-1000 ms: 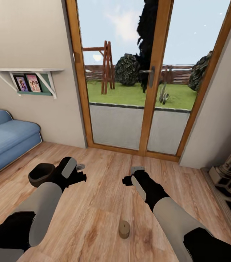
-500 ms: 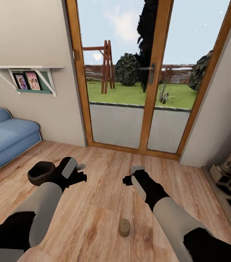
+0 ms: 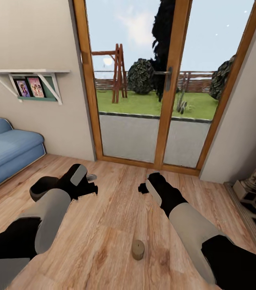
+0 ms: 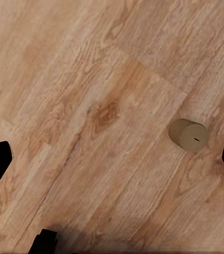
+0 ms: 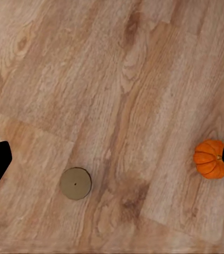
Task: Place each of the two pumpkins and all three candles from the living room inside a cabinet in the living room (use any cabinet), then make sure every cabinet is closed, and position the cauldron so it is next to a table in the living room.
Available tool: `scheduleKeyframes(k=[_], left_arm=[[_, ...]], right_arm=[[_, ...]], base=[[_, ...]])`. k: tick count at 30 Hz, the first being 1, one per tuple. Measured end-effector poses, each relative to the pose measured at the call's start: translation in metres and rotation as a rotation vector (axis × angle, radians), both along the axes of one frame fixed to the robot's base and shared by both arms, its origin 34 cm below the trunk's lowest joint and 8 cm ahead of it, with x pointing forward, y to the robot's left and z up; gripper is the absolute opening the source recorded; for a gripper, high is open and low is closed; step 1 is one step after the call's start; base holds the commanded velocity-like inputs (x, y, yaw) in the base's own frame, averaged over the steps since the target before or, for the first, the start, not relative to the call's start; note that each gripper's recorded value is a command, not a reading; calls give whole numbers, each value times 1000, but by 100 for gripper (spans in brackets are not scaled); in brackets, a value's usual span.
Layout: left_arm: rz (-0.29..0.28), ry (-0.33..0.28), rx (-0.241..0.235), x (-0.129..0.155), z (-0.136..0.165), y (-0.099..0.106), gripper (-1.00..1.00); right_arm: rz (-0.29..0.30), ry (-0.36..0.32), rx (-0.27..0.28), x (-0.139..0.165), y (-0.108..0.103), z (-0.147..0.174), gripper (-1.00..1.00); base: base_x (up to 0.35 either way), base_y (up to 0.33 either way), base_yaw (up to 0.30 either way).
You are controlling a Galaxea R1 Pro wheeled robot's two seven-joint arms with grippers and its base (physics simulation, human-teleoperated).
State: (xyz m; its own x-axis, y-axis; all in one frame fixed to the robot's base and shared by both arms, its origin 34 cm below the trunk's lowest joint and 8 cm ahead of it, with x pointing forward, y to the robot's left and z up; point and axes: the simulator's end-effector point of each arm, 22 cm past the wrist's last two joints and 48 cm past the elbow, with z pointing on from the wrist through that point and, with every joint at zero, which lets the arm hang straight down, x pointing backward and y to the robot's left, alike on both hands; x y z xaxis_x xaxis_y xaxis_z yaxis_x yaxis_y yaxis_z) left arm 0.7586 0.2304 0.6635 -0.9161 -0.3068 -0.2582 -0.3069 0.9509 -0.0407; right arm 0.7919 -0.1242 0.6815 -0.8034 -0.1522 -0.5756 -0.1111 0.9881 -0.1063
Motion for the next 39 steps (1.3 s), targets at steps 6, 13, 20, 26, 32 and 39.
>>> scheduleKeyframes(k=[6, 13, 20, 26, 32, 39], left_arm=[[-1, 9, 2, 12, 11, 2, 100], [4, 1, 5, 13, 0, 4, 100], [13, 0, -14, 10, -15, 1, 100], [43, 4, -71, 7, -28, -5, 100], [45, 4, -77, 4, -41, -6, 100], [45, 4, -77, 1, -56, -6, 100]], right_arm=[[10, 18, -13, 7, -1, 11, 100], [9, 0, -10, 11, -1, 7, 100], [-27, -20, 21, 11, -4, -32, 100], [-59, 29, 66, -4, -4, -71, 100], [-72, 30, 70, -9, -6, -93, 100], [-85, 20, 70, -12, -10, -115, 100]], base=[[0, 0, 0], [0, 0, 0], [0, 0, 0], [0, 0, 0], [0, 0, 0], [0, 0, 0]])
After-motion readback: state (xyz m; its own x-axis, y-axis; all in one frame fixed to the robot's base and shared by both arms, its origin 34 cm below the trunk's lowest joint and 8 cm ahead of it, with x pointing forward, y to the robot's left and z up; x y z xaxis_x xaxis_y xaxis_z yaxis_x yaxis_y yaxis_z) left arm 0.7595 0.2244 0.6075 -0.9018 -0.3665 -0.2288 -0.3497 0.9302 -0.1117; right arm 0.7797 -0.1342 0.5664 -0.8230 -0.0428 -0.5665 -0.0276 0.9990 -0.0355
